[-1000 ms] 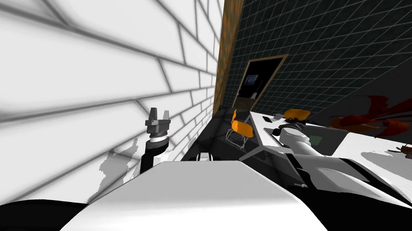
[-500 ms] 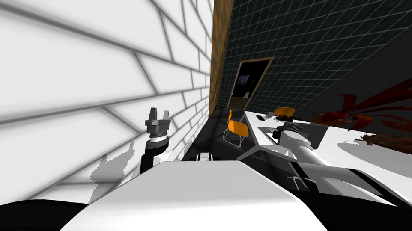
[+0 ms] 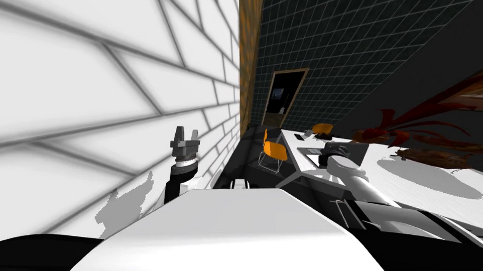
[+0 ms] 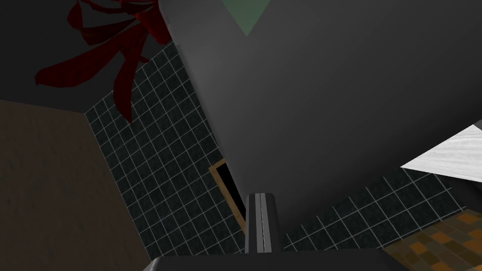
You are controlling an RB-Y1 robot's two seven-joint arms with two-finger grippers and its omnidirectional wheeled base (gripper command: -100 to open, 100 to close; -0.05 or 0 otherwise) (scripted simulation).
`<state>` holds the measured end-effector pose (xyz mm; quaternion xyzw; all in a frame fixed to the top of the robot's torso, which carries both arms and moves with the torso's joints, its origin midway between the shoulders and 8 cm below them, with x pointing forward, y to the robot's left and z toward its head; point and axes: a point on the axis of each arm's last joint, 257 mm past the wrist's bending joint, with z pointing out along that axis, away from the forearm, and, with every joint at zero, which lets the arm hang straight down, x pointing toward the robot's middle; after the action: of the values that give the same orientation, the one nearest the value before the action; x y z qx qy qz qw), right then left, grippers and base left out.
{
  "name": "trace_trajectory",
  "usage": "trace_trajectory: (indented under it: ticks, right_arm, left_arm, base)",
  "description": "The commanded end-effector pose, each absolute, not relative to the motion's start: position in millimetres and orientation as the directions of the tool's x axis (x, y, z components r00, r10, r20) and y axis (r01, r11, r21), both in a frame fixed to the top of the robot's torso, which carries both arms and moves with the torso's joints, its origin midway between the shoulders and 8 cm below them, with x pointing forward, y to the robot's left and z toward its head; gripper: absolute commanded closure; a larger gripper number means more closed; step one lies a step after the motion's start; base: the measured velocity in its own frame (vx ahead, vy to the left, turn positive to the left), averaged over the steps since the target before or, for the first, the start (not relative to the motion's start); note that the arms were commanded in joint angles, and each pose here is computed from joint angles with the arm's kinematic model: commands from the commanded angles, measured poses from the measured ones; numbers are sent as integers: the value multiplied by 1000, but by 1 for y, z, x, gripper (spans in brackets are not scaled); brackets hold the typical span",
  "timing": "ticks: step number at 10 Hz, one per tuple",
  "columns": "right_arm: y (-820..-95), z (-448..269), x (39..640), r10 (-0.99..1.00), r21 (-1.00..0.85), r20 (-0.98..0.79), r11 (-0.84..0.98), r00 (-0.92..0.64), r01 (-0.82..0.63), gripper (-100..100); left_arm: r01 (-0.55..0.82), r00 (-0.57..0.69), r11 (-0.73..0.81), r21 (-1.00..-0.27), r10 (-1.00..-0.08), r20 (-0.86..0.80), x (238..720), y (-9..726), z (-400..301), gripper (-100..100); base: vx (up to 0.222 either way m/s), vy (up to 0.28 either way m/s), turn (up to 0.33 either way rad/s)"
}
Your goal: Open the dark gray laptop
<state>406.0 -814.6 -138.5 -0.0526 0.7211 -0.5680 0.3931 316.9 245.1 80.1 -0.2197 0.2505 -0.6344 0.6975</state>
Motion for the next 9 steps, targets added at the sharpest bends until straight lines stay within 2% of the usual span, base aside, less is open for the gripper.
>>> trace_trajectory:
  ticks: [1,2,3,5,7,9]
  right_arm:
    - [-803,-144,406,-538,-846,-530,383,-655,370,100]
    - [-798,-145,404,-554,-853,-520,381,-651,357,100]
    - [-794,-147,402,-565,-859,-510,380,-649,344,100]
    - [-780,-137,412,-597,-858,-512,382,-617,343,100]
    - [-774,-150,400,-597,-852,-521,409,-610,327,100]
    - [-762,-153,396,-623,-862,-503,408,-599,300,100]
  left_arm:
    - [775,70,99,-624,-995,-71,317,245,80,0]
    - [775,70,99,-625,-995,-71,317,245,80,0]
    - [775,70,99,-625,-995,-71,317,245,80,0]
    - [775,70,99,-624,-995,-71,317,245,80,0]
    - [775,70,99,-625,-995,-71,317,245,80,0]
    - [775,70,99,-624,-995,-71,317,245,80,0]
  base:
    - [176,-33,-339]
    - [246,-1,-457]
    - [136,18,-149]
    - [32,-7,39]
    - [212,-12,-391]
    - [99,2,-62]
